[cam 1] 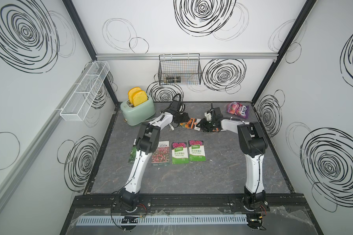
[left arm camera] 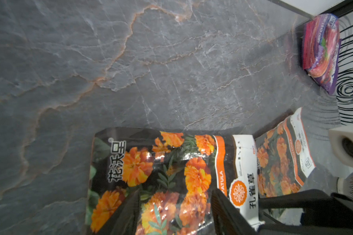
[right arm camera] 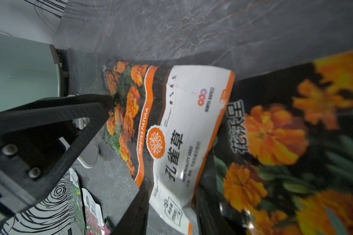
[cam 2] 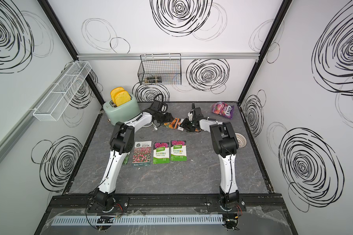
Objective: Arrange the seed packets in a row
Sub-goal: Pick up the seed packet from the center of the board.
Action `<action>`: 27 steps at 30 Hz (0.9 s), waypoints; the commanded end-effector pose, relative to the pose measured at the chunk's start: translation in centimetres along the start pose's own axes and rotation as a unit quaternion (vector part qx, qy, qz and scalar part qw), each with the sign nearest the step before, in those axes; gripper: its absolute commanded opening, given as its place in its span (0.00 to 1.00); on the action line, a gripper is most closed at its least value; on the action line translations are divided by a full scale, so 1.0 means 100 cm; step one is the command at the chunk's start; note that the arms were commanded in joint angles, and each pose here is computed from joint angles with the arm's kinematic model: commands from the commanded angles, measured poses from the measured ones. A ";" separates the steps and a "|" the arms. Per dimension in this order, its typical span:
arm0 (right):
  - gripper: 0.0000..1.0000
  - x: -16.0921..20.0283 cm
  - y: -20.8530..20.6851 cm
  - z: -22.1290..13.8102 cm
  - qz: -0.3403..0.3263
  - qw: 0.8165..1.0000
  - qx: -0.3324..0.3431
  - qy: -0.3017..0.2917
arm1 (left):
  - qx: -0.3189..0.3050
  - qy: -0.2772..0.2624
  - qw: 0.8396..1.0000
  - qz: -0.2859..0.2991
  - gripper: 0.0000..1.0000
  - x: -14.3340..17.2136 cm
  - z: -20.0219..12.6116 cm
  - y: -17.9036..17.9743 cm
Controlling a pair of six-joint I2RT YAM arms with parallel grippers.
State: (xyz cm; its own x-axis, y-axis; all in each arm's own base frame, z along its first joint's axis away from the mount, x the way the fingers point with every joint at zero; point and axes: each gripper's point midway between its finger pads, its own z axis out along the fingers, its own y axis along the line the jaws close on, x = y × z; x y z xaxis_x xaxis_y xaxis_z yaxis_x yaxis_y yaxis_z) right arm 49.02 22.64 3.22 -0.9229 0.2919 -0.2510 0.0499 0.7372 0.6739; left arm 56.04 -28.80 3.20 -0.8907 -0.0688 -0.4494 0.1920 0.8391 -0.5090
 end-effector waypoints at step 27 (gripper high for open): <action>0.00 -0.013 0.069 -0.073 0.055 0.992 -0.095 -0.065 | 0.069 -0.062 0.993 -0.069 0.86 0.003 -0.167 -0.061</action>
State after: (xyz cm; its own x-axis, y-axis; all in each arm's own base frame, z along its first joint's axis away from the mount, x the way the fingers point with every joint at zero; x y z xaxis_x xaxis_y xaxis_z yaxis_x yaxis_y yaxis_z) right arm 48.27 23.41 11.72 -0.8744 0.3909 -0.2873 0.0242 0.6266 0.7789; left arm 49.25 -25.17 17.88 -0.8532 -0.2017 -0.4810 0.1611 0.7753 -0.6107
